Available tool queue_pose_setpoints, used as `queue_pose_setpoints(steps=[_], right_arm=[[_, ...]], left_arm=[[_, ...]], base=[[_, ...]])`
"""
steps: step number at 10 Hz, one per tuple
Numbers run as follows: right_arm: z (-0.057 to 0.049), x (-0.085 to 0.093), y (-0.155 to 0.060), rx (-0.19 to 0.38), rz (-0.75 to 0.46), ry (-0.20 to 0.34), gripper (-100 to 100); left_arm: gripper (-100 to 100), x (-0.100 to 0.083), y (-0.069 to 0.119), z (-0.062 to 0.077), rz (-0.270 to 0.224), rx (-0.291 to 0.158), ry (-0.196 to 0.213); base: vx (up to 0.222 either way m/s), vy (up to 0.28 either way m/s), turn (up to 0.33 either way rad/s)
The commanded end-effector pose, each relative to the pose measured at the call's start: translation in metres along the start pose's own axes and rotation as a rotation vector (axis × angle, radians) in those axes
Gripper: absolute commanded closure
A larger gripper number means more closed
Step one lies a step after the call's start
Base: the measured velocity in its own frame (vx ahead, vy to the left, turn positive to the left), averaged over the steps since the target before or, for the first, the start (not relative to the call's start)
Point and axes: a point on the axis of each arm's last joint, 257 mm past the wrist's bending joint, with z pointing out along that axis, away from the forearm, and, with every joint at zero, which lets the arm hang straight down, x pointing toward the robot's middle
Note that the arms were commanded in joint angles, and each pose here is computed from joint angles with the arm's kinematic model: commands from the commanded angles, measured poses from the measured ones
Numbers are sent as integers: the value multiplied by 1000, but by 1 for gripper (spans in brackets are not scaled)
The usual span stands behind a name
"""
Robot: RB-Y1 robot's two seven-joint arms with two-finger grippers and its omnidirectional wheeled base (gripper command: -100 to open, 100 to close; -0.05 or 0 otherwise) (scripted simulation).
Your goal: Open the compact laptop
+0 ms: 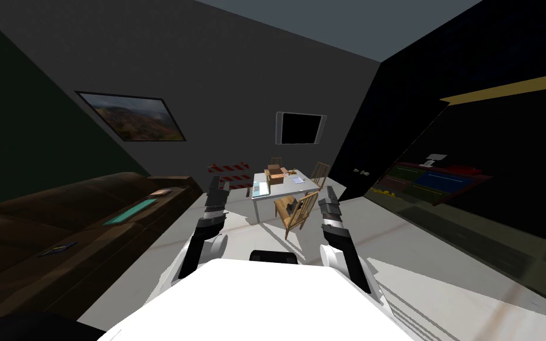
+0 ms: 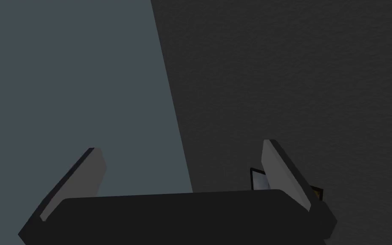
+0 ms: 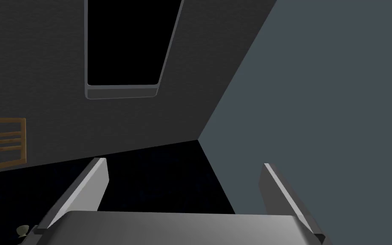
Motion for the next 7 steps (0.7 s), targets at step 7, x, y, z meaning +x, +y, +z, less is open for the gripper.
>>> queue_pose_setpoints(steps=[7], right_arm=[[0, 0, 0, 0, 0, 0, 0]], left_arm=[[0, 0, 0, 0, 0, 0, 0]], base=[[0, 0, 0]])
